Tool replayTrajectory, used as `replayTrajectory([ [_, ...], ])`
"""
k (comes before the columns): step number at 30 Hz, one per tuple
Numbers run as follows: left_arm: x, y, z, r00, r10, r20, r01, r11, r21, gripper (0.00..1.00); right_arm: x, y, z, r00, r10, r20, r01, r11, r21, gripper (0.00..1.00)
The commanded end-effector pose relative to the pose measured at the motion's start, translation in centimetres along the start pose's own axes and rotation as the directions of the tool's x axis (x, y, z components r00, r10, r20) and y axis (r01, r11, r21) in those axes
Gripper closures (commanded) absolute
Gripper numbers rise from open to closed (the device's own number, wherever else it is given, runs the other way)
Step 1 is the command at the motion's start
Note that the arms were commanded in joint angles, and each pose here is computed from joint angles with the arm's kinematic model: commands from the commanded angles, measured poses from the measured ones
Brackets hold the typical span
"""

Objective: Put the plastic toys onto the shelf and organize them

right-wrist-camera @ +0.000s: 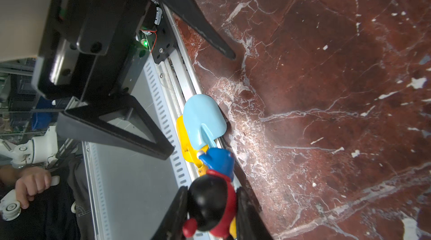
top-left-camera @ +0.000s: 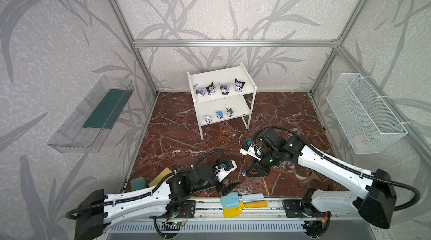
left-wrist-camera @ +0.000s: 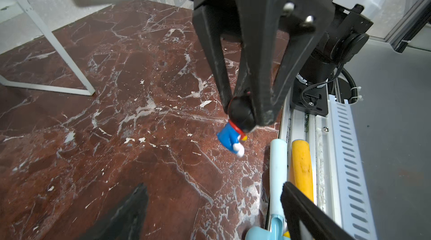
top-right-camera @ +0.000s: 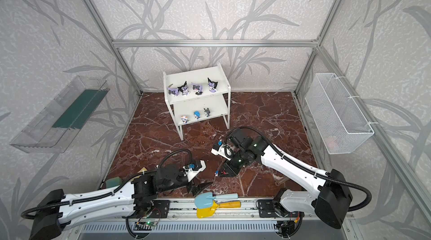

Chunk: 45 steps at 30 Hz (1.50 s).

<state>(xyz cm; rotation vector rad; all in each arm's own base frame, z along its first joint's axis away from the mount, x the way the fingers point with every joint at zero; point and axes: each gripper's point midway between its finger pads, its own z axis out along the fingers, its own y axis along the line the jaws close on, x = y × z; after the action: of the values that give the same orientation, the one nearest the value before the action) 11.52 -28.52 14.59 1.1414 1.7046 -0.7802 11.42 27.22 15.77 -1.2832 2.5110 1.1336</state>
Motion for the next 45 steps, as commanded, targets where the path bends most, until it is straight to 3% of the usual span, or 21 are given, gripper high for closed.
replayTrajectory([
  [1,-2.0,-0.5,0.4,0.995,0.076,0.067,-0.076,0.997,0.003,0.12,-1.5,1.6,-0.5,1.000,0.013,0.026,-0.011,0.997,-0.082,0.78],
  [6,-2.1,-1.2,0.8,0.994,0.097,0.057,-0.099,0.994,0.034,0.18,-2.2,2.0,-0.5,0.999,0.013,0.044,-0.008,0.995,-0.101,0.78],
  [19,-2.7,-1.9,0.9,0.992,0.106,0.076,-0.111,0.992,0.063,0.36,-1.6,3.2,0.4,0.999,-0.011,-0.034,0.006,0.989,-0.150,0.78],
  [29,-2.2,-2.2,1.1,0.993,0.101,0.053,-0.105,0.991,0.083,0.78,-2.0,3.1,0.5,0.999,-0.025,-0.026,0.022,0.990,-0.142,0.78],
  [33,-2.3,-2.3,1.1,0.994,0.101,0.052,-0.106,0.990,0.092,0.87,-2.3,3.1,0.5,0.999,-0.035,-0.005,0.034,0.989,-0.142,0.76],
  [36,-2.6,-2.4,1.0,0.994,0.091,0.062,-0.097,0.990,0.099,0.91,-2.8,3.1,0.5,0.998,-0.046,0.035,0.051,0.988,-0.145,0.67],
  [41,-3.4,-2.6,0.3,0.995,0.029,0.099,-0.040,0.993,0.109,0.92,-4.1,1.7,-0.5,0.976,-0.128,0.177,0.138,0.989,-0.045,0.35],
  [43,-3.5,-2.2,0.0,0.994,-0.008,0.110,-0.002,0.996,0.090,0.91,-4.5,1.5,-1.2,0.942,-0.210,0.262,0.217,0.976,0.004,0.26],
  [45,-3.8,-1.7,-0.5,0.991,-0.037,0.130,0.028,0.997,0.068,0.92,-4.8,1.4,-2.3,0.876,-0.313,0.368,0.302,0.949,0.089,0.13],
])
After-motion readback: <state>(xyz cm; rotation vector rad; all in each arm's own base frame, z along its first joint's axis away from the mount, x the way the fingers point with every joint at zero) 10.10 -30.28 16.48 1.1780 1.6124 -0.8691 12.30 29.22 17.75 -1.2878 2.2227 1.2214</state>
